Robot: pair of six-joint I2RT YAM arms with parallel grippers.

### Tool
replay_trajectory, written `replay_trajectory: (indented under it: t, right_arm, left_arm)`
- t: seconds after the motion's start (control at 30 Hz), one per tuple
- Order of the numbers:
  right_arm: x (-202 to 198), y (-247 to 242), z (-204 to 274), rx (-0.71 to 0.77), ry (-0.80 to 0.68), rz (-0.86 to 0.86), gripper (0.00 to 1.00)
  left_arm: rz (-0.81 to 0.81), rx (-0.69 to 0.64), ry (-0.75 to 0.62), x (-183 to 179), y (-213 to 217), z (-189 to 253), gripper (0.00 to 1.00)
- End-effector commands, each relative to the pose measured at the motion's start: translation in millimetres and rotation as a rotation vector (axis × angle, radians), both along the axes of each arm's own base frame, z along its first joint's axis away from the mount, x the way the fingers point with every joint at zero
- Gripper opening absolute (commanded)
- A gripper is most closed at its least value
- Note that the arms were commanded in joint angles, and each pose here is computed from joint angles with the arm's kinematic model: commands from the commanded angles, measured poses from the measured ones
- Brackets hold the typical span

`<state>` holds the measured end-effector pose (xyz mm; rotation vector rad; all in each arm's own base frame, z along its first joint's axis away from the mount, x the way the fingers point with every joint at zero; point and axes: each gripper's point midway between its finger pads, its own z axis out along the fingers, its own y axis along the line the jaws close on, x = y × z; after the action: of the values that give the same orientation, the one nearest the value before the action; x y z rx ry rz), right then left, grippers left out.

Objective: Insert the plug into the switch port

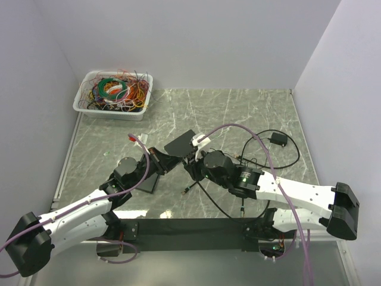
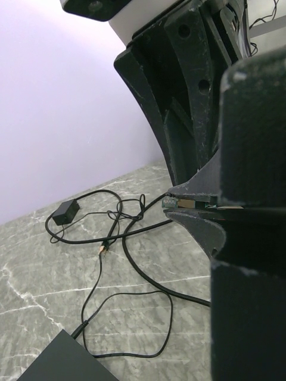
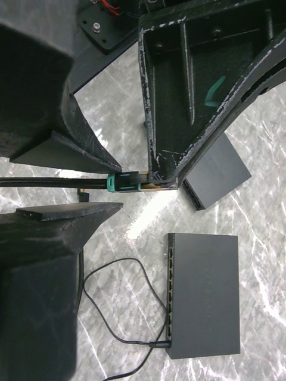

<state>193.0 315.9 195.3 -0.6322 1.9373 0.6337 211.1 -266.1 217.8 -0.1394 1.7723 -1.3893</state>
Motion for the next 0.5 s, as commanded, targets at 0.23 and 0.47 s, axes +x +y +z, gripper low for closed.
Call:
replay_trajectory:
  t: [0.23, 0.47]
  right_arm:
    - [6.5, 16.9, 27.8, 0.074, -0.032, -0.007, 0.2]
    - [6.9, 16.3, 24.1, 0.067, -0.026, -0.013, 0.1]
  left_arm:
    - [0.016, -0.025, -0.027, 2.4, 1.0, 15.6, 0.01]
    - [0.017, -0.02, -0.028, 2.9, 1.1, 13.8, 0.01]
